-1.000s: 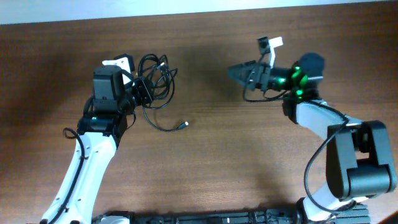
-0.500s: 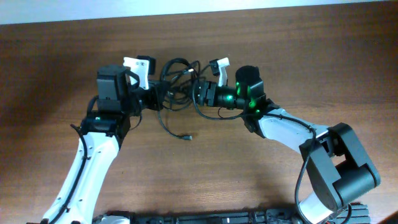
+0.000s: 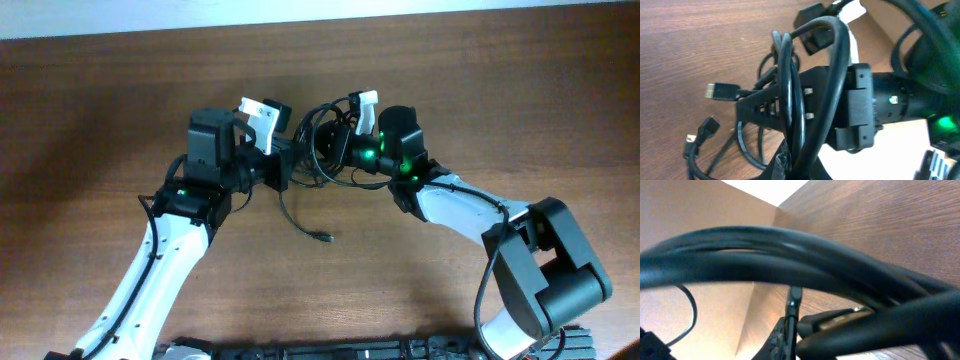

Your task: Untangle cables

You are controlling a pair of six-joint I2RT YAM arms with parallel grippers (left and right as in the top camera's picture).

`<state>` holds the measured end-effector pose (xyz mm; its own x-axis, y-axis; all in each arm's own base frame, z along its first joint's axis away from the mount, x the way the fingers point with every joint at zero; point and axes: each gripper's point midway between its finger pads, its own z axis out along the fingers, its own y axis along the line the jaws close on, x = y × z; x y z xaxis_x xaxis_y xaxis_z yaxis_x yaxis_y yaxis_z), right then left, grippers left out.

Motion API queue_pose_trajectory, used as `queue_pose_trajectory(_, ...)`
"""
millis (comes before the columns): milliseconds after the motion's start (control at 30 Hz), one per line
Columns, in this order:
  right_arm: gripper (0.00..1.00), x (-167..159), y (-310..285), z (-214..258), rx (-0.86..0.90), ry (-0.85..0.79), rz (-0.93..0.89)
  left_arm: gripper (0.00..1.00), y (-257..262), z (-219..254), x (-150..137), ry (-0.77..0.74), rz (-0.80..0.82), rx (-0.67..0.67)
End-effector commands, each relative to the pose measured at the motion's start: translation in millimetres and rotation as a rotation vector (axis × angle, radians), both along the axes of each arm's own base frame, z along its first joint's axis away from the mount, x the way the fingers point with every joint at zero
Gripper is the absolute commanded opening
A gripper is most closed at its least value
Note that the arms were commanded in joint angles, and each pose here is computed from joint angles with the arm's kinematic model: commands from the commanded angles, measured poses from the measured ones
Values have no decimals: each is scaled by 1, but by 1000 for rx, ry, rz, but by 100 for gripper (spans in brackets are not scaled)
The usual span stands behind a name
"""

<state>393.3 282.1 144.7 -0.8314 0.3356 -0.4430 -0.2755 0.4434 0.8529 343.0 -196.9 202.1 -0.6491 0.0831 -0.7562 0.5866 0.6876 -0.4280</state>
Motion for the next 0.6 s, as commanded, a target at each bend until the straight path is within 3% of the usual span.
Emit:
queue_pose_trajectory(0,4,2,-9,10,24,-15,30,0,9,-3,9,-19,58,42)
queue_pose_trajectory(67,4,-2,-14,16,59,-14,85,0,16,-6,14,-25,100,73)
queue_pose_trajectory(200,4,-10,-39,72,234,-131,245,0,37,-25,16,23,200,177)
queue_pose_trajectory(367,4,1,-101,139,346,-354,182,0,66,-50,8,104,303,317)
queue_pose_trajectory(467,4,10,-139,142,322,-395,123,0,91,-57,13,102,415,422)
queue_pose_trajectory(567,4,12,-167,124,262,-358,124,0,123,-55,21,126,646,439)
